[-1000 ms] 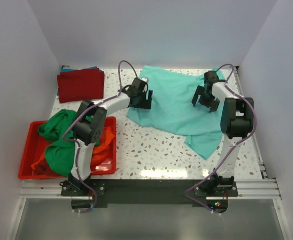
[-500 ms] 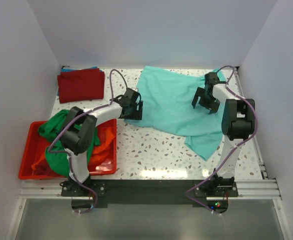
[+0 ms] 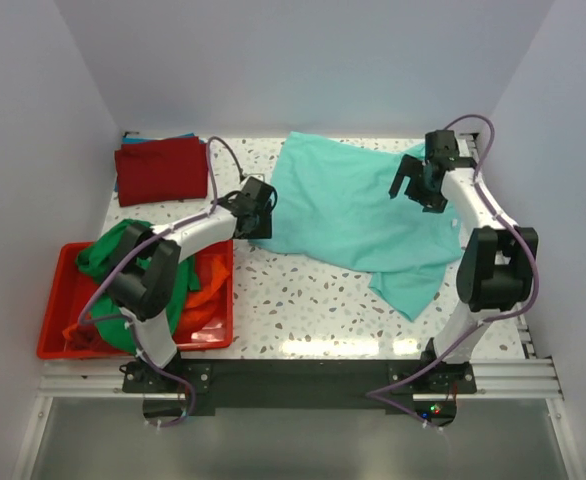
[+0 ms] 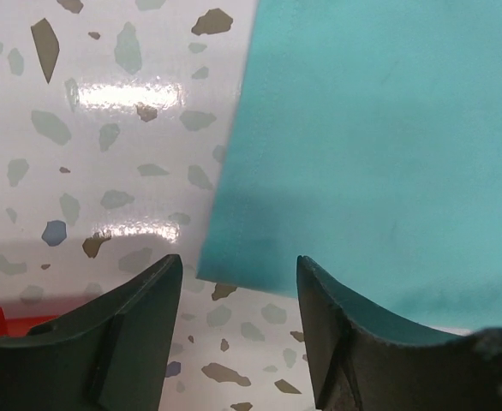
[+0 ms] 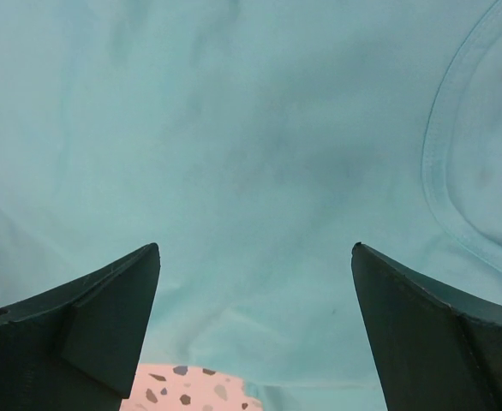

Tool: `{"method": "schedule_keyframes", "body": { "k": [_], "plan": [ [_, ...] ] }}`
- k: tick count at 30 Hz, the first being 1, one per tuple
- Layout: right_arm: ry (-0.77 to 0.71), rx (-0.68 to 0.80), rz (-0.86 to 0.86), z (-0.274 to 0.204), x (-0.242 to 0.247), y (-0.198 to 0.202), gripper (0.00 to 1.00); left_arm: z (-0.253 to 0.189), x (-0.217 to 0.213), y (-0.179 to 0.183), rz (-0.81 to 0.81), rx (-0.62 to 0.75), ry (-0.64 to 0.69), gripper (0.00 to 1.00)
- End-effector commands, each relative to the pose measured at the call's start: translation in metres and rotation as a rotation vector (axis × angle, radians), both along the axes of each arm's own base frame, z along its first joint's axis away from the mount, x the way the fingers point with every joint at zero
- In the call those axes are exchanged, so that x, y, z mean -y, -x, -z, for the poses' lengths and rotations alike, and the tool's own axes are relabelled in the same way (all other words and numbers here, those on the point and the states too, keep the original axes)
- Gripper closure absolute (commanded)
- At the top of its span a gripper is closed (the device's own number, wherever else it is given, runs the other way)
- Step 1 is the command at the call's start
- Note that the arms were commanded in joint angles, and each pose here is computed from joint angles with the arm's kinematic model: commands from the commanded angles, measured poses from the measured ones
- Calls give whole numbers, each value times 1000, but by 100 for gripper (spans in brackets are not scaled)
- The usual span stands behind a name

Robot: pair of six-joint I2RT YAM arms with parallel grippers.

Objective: Fold and stack the t-shirts
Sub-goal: Flatten the tshirt out

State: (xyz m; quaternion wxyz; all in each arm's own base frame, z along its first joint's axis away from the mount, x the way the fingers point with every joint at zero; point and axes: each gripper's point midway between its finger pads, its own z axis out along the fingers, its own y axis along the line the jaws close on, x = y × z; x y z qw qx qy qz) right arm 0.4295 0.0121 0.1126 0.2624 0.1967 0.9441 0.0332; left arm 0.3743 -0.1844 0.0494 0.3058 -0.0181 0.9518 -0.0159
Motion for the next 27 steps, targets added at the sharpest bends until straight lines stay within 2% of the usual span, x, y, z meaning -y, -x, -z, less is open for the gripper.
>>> {"method": "schedule_keyframes", "body": {
  "k": [1,7,12,20,23,27],
  "plan": [
    [-29,26,-17,-20,-6,16,3,12,-10,5,-41,-30,-29,41],
    [-32,41,-19,-31,-6,31,3,27,-7,4,-31,-56,-3,41],
    [-29,40,-18,-32,-5,44,3,38,-13,4,-54,-78,26,48],
    [-20,-29,-5,-5,-3,76,3,45,-2,6,-27,-96,110,69],
    [-17,-62,6,8,-2,91,3,41,6,3,-7,-88,149,79],
    [18,-97,47,17,7,111,3,27,9,-7,-18,-64,212,98]
  ]
}}
